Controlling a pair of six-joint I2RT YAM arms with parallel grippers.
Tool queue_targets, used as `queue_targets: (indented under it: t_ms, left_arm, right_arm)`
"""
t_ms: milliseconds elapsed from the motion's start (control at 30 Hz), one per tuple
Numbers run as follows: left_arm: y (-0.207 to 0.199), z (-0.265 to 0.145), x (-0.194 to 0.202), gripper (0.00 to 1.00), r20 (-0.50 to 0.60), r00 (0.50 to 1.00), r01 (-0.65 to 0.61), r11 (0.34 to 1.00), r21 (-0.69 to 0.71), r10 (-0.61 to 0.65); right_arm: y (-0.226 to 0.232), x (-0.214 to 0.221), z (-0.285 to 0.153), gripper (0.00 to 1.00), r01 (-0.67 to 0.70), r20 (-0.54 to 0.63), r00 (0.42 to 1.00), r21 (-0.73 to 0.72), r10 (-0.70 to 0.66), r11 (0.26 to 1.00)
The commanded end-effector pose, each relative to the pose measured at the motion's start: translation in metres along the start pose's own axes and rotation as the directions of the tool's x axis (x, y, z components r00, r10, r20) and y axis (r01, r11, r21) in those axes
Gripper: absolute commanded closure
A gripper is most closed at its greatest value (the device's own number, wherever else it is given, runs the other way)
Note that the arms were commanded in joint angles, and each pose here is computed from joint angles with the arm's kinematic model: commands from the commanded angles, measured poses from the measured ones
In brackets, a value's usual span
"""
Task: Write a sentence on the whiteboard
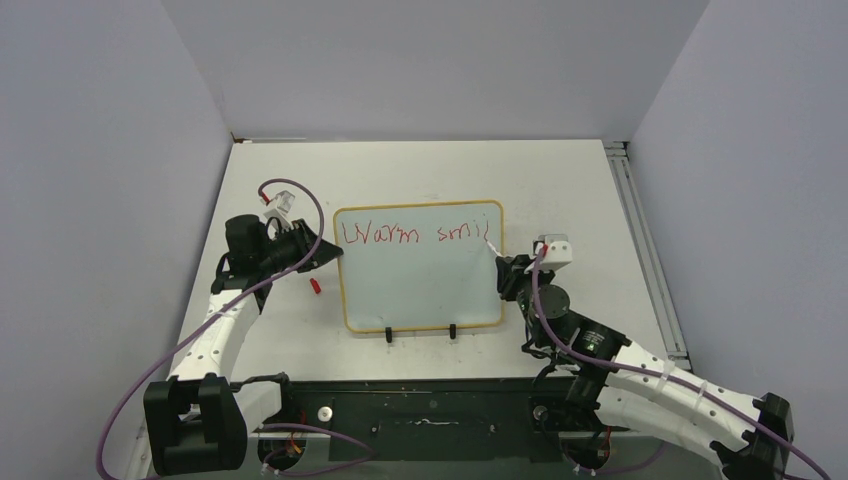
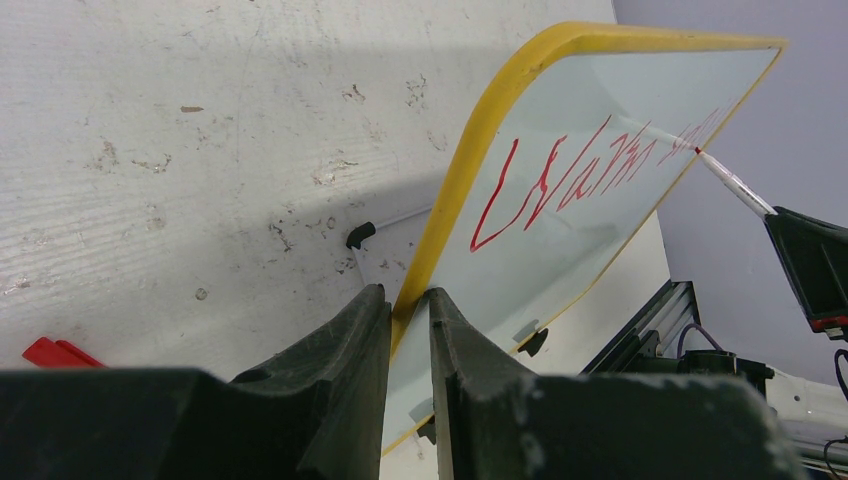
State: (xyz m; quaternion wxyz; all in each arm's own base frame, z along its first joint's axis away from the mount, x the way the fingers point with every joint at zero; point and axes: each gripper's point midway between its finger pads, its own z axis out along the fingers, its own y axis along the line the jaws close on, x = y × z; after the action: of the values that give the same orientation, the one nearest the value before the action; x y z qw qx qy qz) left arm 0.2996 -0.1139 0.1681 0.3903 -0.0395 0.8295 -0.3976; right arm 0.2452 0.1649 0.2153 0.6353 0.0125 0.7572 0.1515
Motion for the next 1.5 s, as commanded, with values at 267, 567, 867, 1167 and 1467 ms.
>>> queue_targets:
  t_ms: [267, 567, 867, 1167, 1467]
  left_arm:
    - [-0.017, -0.004, -0.018, 0.81, 0.042, 0.997, -0.064, 0.997, 0.032, 0.063]
    - [-0.016, -0.004, -0.018, 0.81, 0.039, 0.997, -0.063, 0.998, 0.03, 0.062]
    - [-0.016, -0.003, -0.018, 0.81, 0.038, 0.997, -0.062, 0.998, 0.031, 0.061]
    - [-0.016, -0.003, -0.018, 0.81, 0.037, 0.998, -0.06, 0.998, 0.032, 0.059]
    - [-0.017, -0.004, -0.018, 0.81, 0.039, 0.997, -0.063, 0.998, 0.032, 0.061]
  right_arm:
    - [0.001, -0.026, -0.003, 0.95, -0.013, 0.065, 0.998, 0.002, 0.013, 1.0]
    - [0.004, -0.034, 0.001, 0.95, -0.013, 0.096, 0.995, 0.007, 0.012, 1.0]
    - [0.002, -0.028, 0.004, 0.95, 0.005, 0.081, 0.997, 0.028, -0.007, 1.0]
    - [-0.008, -0.025, -0.002, 0.95, -0.002, 0.069, 0.998, 0.053, -0.002, 0.999]
    - [-0.007, -0.034, -0.002, 0.95, -0.008, 0.098, 0.995, 0.053, 0.003, 0.999]
